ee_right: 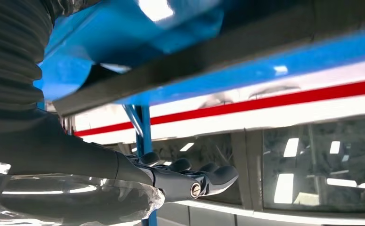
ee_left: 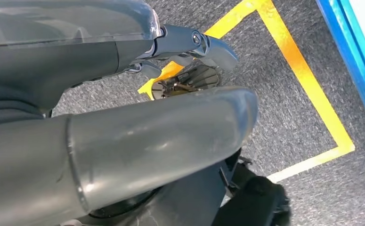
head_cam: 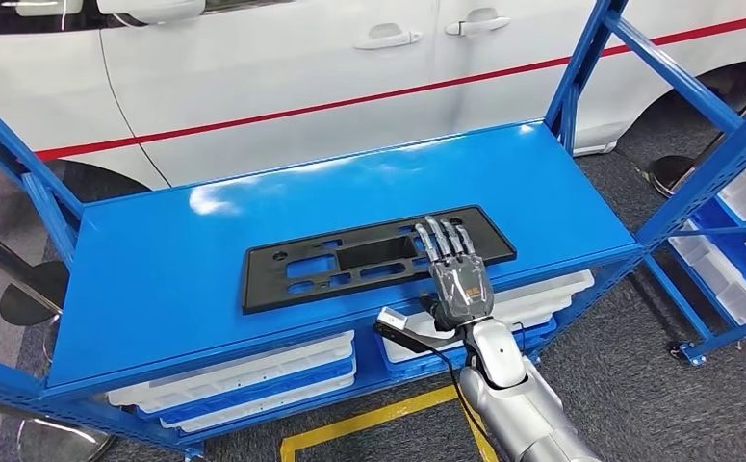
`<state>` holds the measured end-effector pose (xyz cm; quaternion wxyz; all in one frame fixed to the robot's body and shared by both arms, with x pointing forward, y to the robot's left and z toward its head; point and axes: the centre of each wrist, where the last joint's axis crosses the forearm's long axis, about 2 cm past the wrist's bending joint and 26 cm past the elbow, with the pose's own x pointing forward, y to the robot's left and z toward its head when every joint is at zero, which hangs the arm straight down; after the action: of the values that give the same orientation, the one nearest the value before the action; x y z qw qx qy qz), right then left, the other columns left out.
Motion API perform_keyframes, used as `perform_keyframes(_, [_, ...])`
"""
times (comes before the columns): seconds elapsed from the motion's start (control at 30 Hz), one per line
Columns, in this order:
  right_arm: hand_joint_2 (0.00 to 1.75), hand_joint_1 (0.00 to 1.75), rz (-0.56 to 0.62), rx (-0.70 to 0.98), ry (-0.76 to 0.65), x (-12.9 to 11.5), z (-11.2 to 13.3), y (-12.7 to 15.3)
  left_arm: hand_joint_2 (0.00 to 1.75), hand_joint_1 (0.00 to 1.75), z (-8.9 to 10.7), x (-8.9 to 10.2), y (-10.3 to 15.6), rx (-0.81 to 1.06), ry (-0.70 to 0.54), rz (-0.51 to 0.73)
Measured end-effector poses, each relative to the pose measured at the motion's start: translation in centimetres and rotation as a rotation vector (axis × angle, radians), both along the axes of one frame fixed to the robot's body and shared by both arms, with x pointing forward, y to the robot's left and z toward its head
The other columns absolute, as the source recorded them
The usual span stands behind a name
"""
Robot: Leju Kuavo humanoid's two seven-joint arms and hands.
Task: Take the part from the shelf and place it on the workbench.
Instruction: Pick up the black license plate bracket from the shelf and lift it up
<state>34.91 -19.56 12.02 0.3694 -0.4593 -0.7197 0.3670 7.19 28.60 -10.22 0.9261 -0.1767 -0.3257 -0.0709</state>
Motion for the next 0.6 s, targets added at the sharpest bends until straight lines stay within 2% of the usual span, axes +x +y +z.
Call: perform_keyframes(0.6, [1.75, 0.0, 0.0, 0.007, 0.0, 0.06, 0.14, 0.31, 0.0, 0.0, -0.09, -0.24, 0.04, -0.015, -0.017, 0.02])
